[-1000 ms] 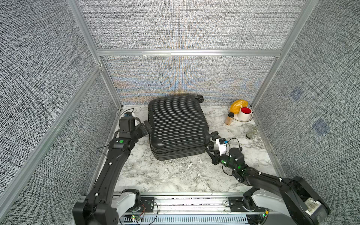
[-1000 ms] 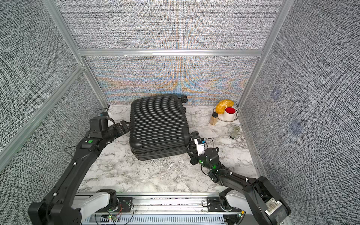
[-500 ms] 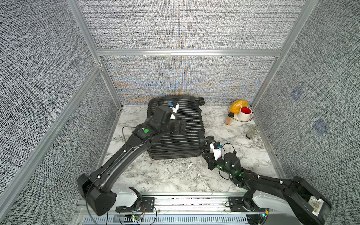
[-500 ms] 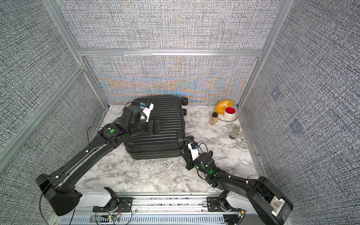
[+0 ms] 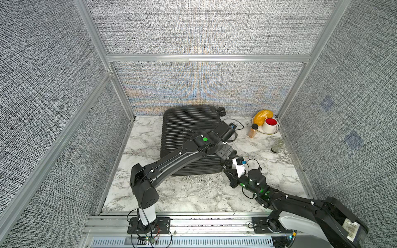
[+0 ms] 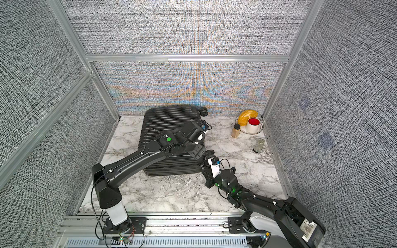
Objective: Open the suitcase zippers
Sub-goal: Unzip the zipper on the suitcase.
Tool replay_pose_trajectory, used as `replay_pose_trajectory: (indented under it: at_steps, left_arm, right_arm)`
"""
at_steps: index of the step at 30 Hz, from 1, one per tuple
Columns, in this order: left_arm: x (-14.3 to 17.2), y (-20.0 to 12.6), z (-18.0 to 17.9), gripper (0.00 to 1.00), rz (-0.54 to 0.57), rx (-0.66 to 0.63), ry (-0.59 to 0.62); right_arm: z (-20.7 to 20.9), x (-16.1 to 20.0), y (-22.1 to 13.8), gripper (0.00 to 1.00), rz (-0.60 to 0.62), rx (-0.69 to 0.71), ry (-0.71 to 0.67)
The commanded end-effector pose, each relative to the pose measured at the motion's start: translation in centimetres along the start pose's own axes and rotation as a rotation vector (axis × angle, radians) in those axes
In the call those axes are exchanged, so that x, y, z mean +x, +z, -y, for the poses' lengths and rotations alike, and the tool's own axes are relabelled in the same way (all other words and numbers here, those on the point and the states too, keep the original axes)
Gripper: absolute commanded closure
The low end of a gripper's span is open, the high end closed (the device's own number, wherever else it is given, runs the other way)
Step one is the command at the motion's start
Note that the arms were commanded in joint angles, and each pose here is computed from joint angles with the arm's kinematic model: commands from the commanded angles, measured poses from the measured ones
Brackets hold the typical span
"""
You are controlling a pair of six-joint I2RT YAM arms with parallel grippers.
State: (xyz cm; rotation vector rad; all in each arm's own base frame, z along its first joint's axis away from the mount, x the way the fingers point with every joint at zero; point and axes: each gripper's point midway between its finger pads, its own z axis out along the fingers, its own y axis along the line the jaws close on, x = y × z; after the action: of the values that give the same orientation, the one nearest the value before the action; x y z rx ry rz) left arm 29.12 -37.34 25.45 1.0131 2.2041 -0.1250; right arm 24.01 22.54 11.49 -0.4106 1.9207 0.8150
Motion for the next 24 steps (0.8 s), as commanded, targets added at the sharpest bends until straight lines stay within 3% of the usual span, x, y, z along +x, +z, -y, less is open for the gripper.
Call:
replay_pose_trajectory:
  at_steps: [1, 8, 17, 24]
  left_arm:
    - [0.7, 0.2, 0.0, 0.04, -0.035, -0.04, 0.055]
    - [1.7, 1.6, 0.3, 0.03, -0.101, -0.111, 0.11]
    - [3.1, 2.3, -2.8, 0.03, -0.2, -0.372, 0.143]
    - [3.8, 2.3, -3.1, 0.02, -0.222, -0.397, 0.15]
  right_arm:
    - [-0.1, -0.5, -0.1, 1.0, 0.025, -0.002, -0.005]
    - [0.1, -0.4, -0.3, 1.0, 0.027, 0.009, 0.0]
    - [0.4, 0.1, -0.6, 1.0, 0.024, 0.018, 0.01]
    - [1.8, 0.3, -1.5, 1.0, 0.045, 0.088, 0.057]
